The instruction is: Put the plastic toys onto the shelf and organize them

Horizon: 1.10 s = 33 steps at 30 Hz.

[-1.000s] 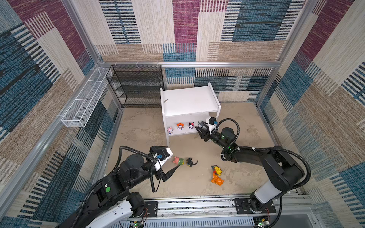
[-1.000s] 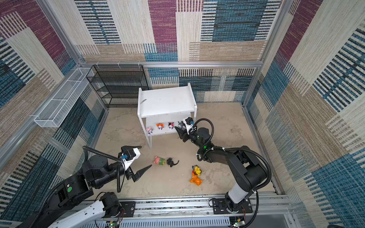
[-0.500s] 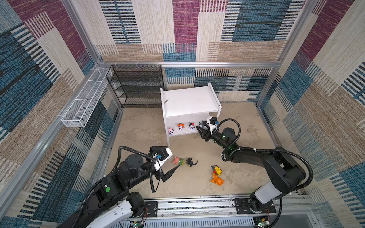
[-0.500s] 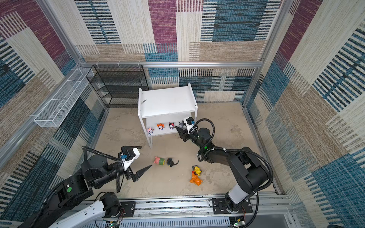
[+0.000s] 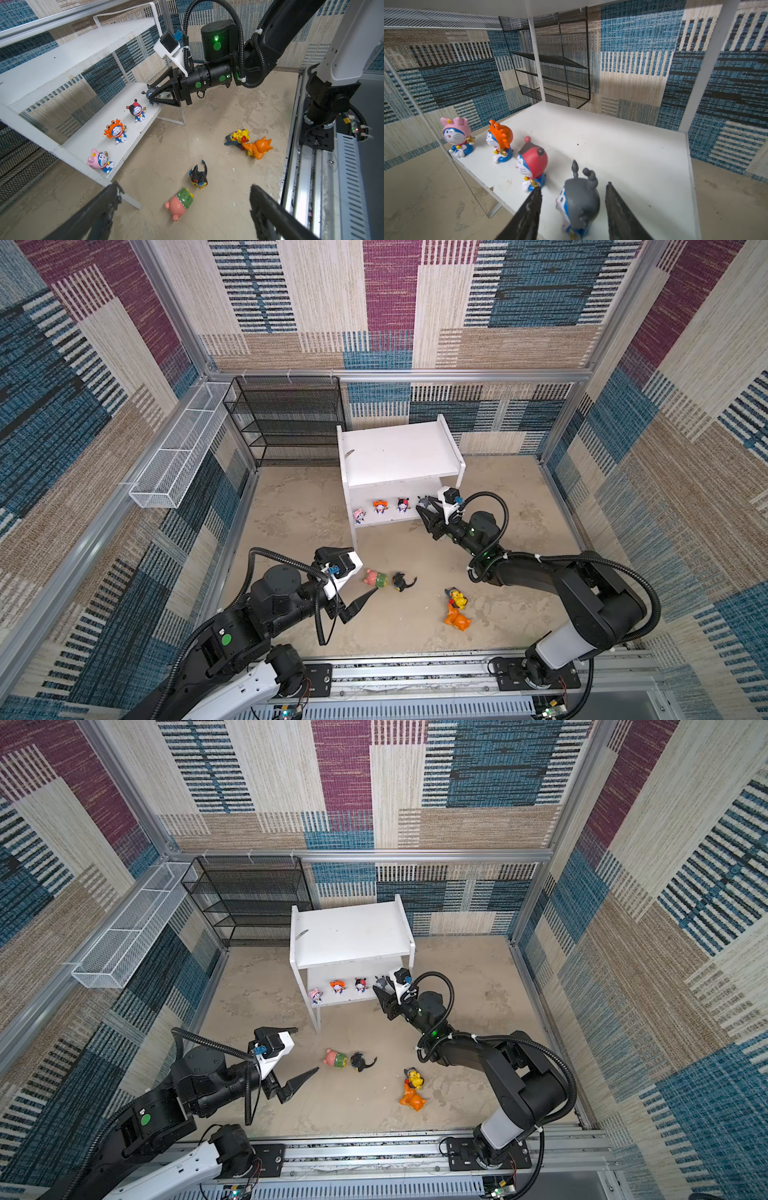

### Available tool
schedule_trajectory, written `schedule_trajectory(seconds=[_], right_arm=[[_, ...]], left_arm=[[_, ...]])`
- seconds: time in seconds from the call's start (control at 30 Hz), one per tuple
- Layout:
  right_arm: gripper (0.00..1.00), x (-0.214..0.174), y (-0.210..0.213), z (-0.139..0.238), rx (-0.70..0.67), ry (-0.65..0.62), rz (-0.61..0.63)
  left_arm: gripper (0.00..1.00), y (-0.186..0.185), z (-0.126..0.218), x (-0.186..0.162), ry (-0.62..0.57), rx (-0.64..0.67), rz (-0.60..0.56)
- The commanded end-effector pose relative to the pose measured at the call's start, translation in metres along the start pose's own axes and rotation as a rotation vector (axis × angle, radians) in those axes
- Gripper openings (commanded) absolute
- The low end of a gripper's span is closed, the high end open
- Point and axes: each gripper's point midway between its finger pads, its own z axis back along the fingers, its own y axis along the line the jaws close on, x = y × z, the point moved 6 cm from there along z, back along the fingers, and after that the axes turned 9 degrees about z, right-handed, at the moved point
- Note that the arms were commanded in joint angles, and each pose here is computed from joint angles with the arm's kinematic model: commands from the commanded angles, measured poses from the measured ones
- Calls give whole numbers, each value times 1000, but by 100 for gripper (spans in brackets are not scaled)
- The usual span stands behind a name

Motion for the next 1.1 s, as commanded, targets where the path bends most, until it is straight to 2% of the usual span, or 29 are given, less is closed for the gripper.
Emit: schedule_trajectory(seconds=[0.0,0.6,0.83,1.07], right_arm=[[50,11,0,2,-6,-53,-7],[51,19,14,21,64,-62,-10],[52,22,27,50,80,-50,-5],[55,6,40,93,66,12,-22]], left_arm=[[99,-1,0,6,-37,-11,4],[99,0,-1,6,-38,-10,11],[99,1,-2,3,-27,1,16],[99,2,-4,2,-15,7,28]])
